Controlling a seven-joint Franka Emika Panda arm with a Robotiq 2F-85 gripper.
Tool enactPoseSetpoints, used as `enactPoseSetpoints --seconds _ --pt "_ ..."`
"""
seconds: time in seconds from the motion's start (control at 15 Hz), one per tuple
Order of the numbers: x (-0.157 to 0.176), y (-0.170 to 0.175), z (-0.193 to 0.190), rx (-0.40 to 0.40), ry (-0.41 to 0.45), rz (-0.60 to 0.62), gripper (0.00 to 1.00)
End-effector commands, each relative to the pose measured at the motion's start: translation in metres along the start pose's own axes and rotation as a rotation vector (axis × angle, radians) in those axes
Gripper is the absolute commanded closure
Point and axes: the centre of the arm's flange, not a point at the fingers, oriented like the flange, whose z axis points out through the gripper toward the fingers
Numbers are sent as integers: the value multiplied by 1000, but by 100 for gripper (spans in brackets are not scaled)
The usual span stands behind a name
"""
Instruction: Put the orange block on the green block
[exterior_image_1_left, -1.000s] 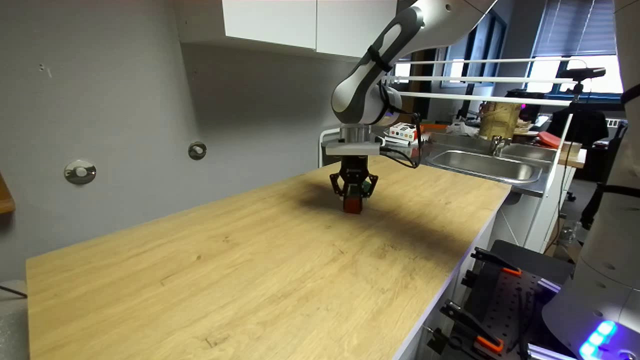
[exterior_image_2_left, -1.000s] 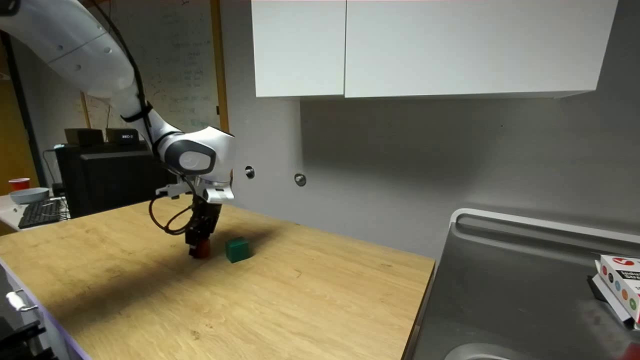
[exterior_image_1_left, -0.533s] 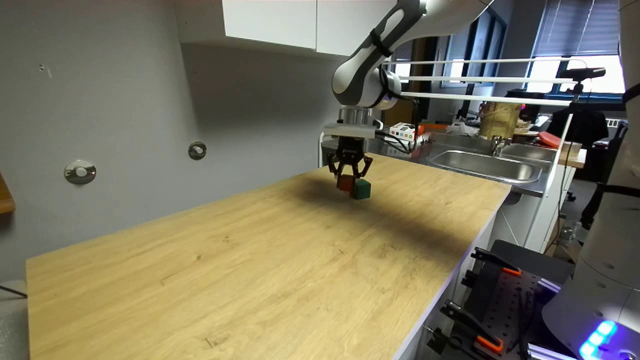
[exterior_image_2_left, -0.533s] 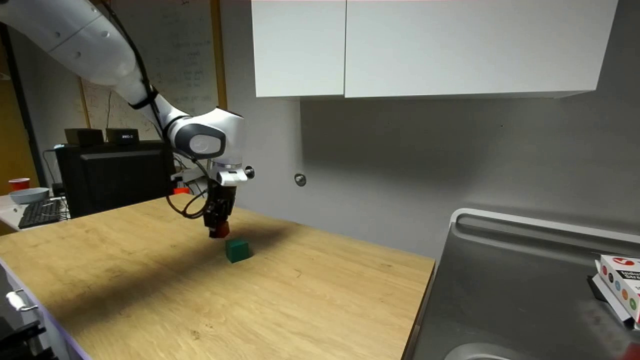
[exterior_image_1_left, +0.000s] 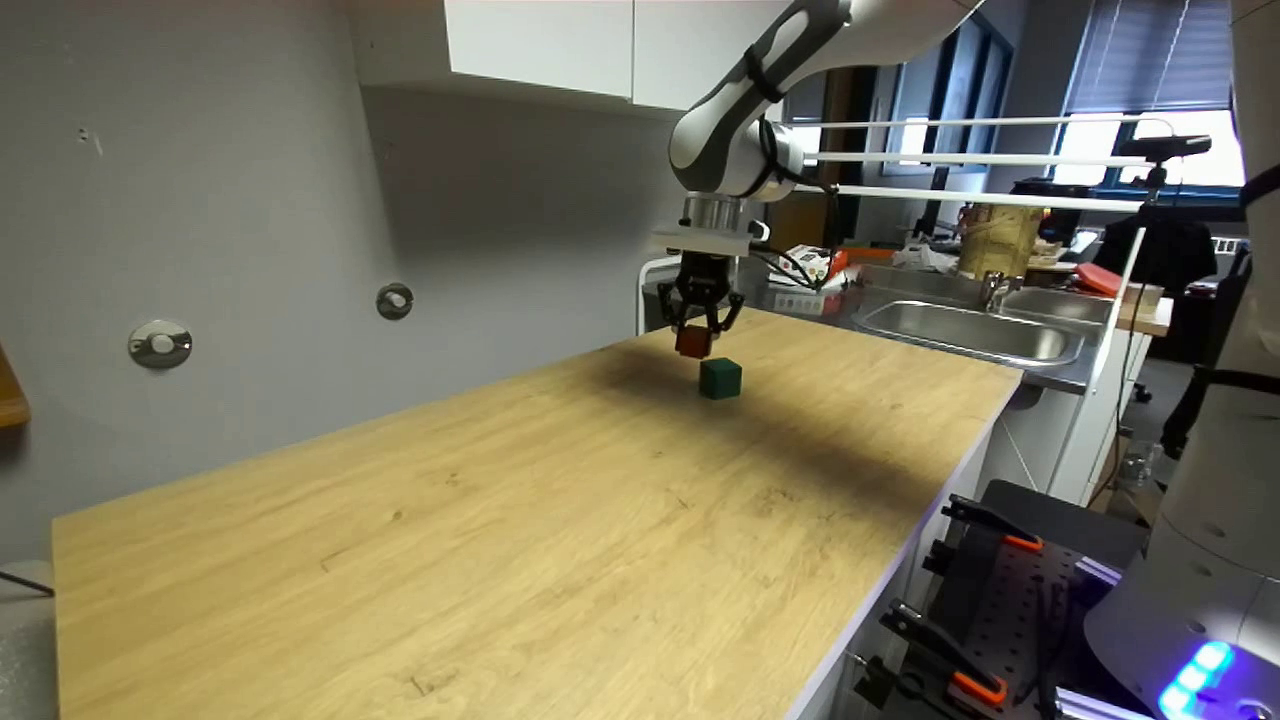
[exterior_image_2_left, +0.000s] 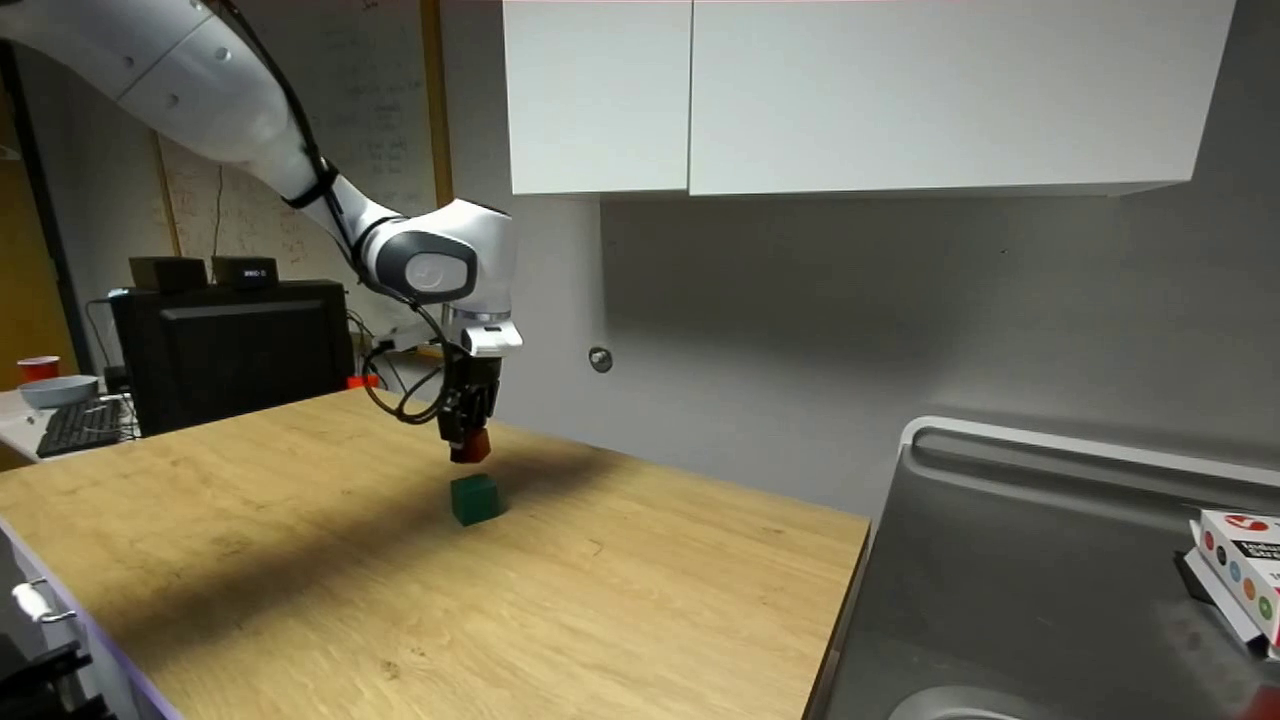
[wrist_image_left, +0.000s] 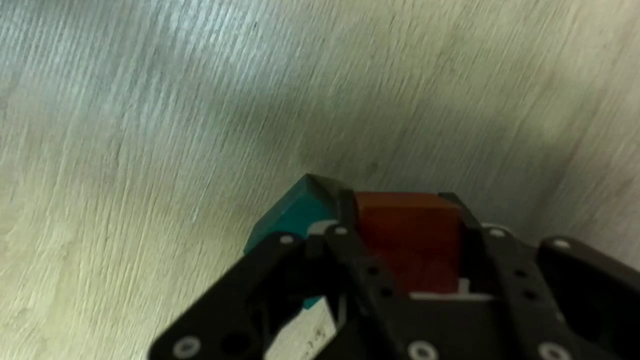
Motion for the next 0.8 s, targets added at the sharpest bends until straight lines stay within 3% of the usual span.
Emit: enactPoseSetpoints --seconds 0.0,0.73 --pt "17 -2 9 -35 -24 2 82" --pt "39 27 6 -37 -59 76 82"
